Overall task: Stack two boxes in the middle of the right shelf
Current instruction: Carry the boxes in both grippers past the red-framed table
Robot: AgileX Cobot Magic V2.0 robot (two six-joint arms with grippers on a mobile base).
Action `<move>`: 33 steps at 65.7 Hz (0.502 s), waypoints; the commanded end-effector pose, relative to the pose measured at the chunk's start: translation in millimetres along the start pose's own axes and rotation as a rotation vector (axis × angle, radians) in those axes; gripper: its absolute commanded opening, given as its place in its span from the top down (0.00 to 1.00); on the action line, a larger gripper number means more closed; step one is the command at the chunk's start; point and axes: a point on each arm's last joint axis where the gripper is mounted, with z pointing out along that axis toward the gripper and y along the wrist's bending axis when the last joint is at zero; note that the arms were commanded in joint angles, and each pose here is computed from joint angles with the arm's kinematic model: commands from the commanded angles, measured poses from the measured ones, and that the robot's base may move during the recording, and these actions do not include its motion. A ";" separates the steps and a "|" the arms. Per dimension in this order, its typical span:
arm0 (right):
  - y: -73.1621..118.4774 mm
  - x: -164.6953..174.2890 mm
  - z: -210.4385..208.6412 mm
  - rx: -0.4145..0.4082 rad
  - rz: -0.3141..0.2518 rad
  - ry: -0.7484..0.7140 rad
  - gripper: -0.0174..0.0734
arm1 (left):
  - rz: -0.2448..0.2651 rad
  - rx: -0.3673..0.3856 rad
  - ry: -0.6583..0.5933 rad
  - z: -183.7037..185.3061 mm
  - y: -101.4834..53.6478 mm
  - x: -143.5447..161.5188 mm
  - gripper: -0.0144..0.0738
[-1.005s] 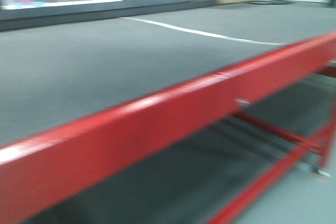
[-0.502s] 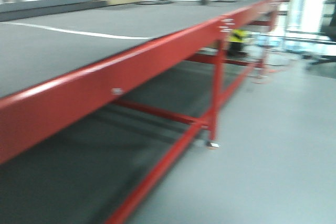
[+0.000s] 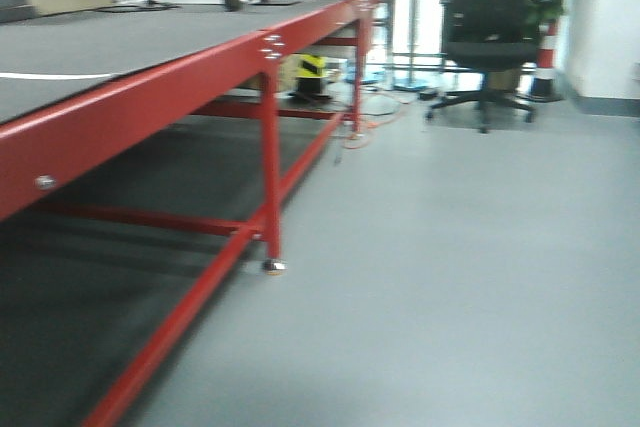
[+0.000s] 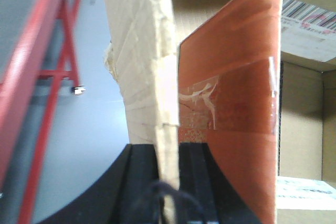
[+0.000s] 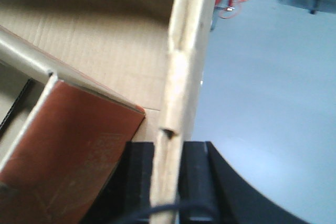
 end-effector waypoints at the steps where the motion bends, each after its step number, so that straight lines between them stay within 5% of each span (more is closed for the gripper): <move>1: -5.3 -8.1 -7.8 0.055 -0.044 -0.074 0.98 | 0.013 -0.014 -0.070 -14.6 1.6 -7.1 0.96; 33: -5.3 -8.1 -7.8 0.055 -0.044 -0.074 0.98 | 0.013 -0.014 -0.070 -14.6 1.6 -7.1 0.96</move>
